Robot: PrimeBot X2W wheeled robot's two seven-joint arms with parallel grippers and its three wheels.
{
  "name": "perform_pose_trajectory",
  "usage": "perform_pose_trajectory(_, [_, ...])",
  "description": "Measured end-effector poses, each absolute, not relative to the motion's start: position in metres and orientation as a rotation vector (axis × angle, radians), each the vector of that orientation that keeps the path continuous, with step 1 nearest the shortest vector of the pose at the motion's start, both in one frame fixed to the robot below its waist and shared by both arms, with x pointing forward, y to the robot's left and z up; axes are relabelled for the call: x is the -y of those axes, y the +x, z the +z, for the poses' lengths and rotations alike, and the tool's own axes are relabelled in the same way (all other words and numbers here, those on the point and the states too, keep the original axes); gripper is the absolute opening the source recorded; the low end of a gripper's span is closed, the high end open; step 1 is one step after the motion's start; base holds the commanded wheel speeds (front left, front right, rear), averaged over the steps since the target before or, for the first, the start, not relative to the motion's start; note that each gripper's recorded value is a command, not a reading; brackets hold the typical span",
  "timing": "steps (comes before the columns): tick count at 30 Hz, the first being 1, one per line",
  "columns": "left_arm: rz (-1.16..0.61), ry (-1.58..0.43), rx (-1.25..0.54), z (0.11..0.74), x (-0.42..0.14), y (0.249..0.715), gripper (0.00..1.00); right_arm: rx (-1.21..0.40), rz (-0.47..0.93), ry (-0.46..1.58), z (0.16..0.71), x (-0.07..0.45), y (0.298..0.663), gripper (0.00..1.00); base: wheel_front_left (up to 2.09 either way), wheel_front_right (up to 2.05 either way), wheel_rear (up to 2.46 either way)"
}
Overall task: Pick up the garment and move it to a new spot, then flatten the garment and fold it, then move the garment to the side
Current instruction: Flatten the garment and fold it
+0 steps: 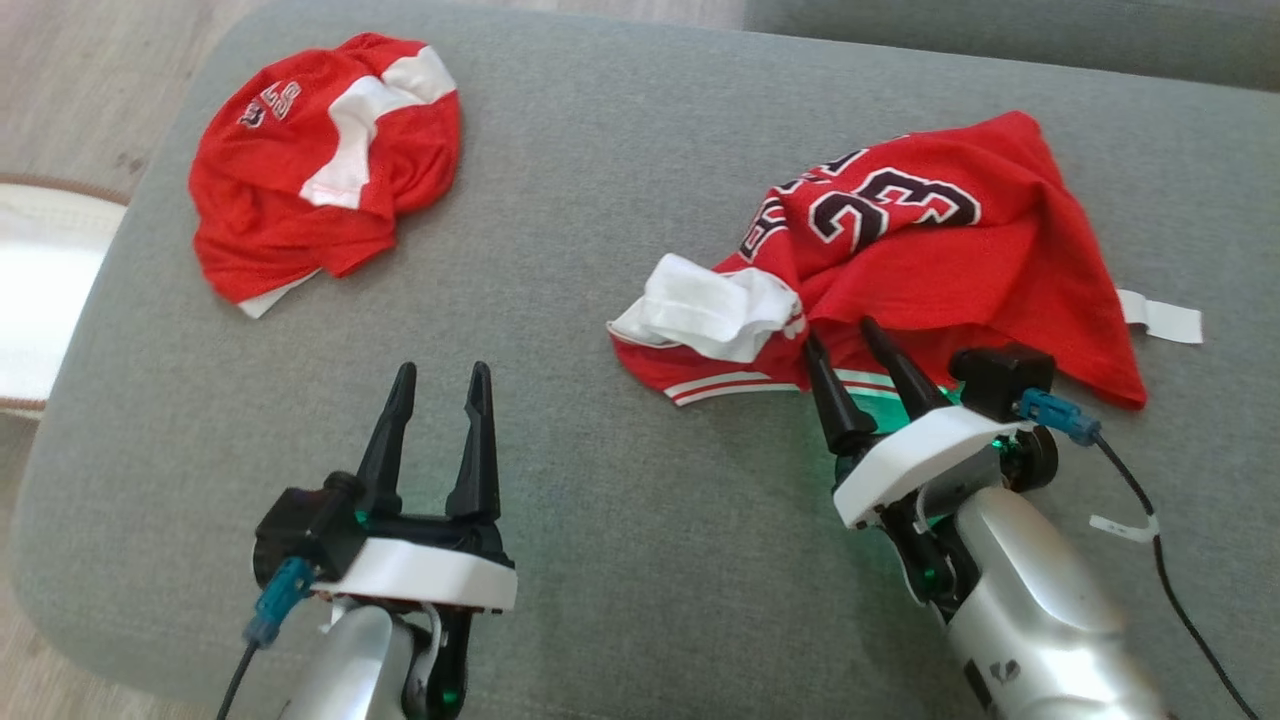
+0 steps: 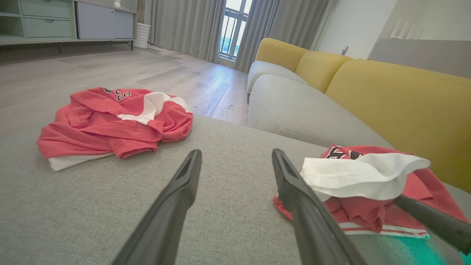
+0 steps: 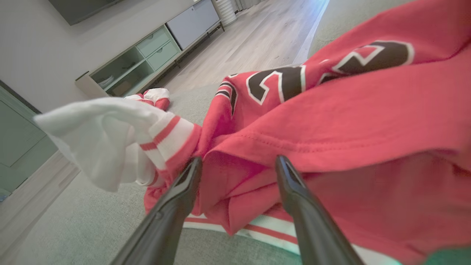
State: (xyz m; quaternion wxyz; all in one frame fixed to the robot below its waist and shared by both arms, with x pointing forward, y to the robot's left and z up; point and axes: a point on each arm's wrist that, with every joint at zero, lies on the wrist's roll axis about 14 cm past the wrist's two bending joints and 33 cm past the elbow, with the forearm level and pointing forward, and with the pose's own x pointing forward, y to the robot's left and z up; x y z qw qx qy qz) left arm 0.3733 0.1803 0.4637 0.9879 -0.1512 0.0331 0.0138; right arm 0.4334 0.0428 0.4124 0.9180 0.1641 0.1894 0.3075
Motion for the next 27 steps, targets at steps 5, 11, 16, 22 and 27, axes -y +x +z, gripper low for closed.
perform_pose_trajectory(5, [0.045,-0.299,-0.065,0.464,-0.186,0.371,1.0,-0.399,0.627,0.361,0.408,-0.048,0.439,1.0,0.0,0.0,0.0])
perform_pose_trajectory(11, [0.061,-0.303,-0.075,0.461,-0.189,0.37,1.0,-0.377,0.619,0.347,0.408,-0.049,0.452,1.0,0.0,0.0,0.0])
perform_pose_trajectory(16, [0.055,-0.304,-0.081,0.459,-0.187,0.372,1.0,-0.399,0.603,0.322,0.399,-0.043,0.454,0.0,0.0,0.0,0.0])
perform_pose_trajectory(22, [0.031,-0.309,-0.082,0.458,-0.179,0.377,1.0,-0.374,0.584,0.294,0.403,-0.033,0.46,0.0,0.0,0.0,0.0])
perform_pose_trajectory(27, [0.01,-0.313,-0.066,0.464,-0.173,0.383,1.0,-0.313,0.517,0.258,0.416,-0.006,0.47,0.0,0.0,0.0,0.0])
